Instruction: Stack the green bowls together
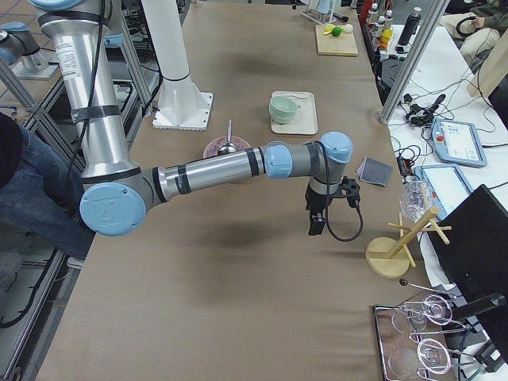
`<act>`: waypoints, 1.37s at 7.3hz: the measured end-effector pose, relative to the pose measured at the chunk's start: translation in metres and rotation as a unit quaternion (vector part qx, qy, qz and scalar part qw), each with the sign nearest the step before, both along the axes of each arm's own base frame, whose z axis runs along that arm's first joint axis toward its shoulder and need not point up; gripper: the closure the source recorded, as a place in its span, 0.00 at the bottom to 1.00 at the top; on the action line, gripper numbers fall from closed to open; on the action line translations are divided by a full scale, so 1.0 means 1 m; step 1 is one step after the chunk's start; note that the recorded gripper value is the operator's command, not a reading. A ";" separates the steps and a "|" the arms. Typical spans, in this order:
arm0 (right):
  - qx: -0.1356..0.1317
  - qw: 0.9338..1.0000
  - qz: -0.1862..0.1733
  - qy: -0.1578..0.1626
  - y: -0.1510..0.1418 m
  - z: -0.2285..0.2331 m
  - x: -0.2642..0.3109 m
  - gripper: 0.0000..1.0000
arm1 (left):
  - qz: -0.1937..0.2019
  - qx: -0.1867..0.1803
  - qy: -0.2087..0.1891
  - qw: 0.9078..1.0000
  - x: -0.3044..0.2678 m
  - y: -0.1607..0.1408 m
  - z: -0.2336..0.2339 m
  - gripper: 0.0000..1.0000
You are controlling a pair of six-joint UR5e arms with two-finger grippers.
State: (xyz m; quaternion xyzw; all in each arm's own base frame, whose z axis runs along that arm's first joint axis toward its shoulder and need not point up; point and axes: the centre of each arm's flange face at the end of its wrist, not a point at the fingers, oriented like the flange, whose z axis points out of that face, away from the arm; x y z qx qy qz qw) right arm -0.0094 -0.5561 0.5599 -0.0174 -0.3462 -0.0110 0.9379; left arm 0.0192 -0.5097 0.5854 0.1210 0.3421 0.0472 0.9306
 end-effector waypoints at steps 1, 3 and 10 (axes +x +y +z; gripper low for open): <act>-0.014 1.000 0.012 -0.018 0.018 0.015 0.018 0.00 | -0.005 -0.011 -0.002 1.000 -0.008 0.010 0.013 0.02; -0.032 0.999 0.027 -0.033 0.056 0.035 0.037 0.00 | -0.024 -0.028 0.006 0.999 -0.029 0.022 0.025 0.02; -0.037 0.997 0.043 -0.050 0.070 0.031 0.049 0.00 | -0.045 -0.065 0.052 0.996 -0.056 0.035 0.031 0.02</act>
